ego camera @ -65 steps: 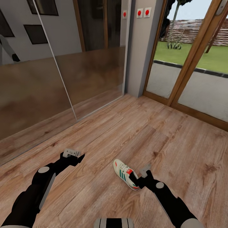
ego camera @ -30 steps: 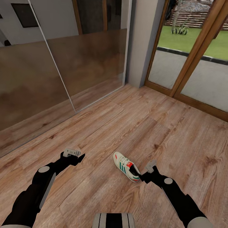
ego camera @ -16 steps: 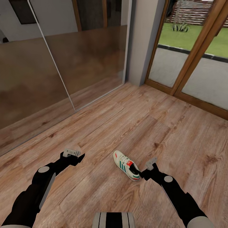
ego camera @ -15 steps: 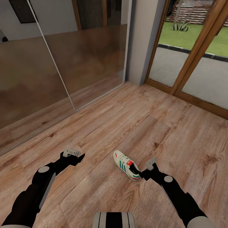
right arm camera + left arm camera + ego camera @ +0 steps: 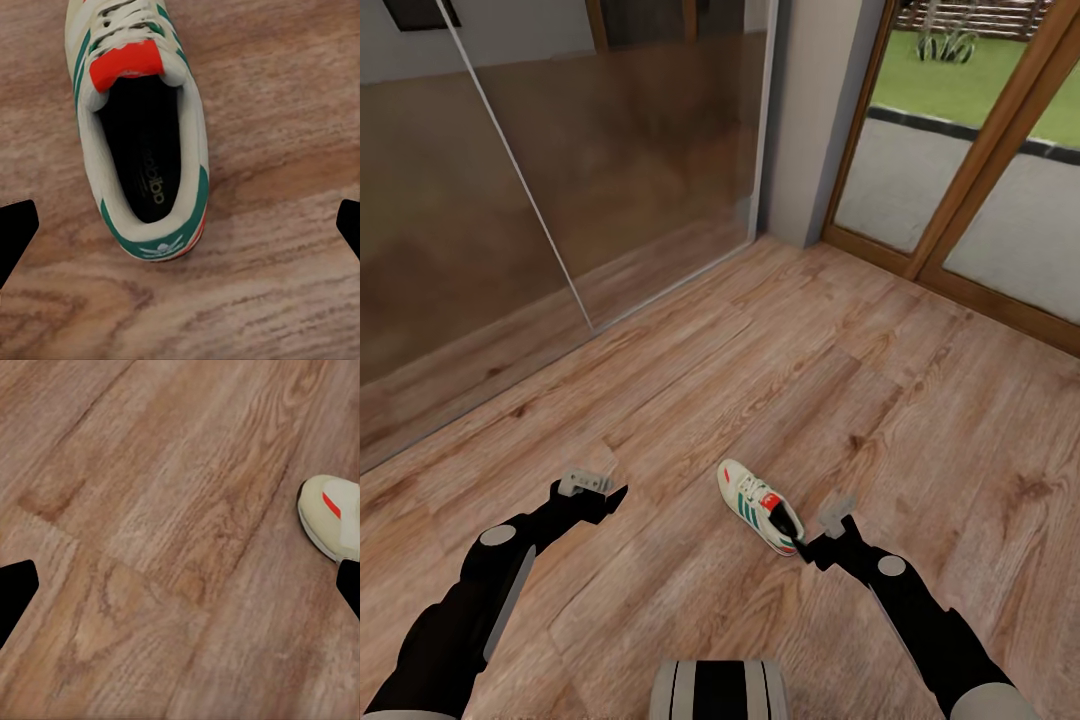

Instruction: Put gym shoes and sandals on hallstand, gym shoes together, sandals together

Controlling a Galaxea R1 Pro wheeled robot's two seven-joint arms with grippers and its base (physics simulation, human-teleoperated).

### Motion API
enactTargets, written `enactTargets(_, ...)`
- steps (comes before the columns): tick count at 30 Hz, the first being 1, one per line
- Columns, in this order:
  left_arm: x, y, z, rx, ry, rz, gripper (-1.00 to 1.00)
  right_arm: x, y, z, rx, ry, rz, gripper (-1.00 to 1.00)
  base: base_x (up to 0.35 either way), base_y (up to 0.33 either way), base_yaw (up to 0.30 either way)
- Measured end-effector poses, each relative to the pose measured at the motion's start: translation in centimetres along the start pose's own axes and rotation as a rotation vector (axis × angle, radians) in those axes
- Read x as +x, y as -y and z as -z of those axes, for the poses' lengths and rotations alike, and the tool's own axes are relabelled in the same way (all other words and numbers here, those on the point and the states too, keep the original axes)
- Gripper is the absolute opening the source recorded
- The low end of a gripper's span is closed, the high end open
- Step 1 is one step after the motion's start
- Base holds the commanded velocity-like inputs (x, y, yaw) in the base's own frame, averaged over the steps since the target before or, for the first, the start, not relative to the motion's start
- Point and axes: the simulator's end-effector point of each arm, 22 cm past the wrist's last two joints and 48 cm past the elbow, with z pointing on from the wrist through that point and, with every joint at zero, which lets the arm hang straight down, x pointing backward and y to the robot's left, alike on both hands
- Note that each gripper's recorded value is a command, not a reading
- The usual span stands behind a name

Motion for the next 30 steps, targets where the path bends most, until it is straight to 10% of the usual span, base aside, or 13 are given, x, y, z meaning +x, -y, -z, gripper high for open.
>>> enactTargets(30, 4.7, 0.3, -2.4, 0.016, -0.079, 0.022, 1.00, 5.0, -1.5, -2.2, -0.036, -0.082, -0.029, 1.00, 0.000, 0.000, 0.000)
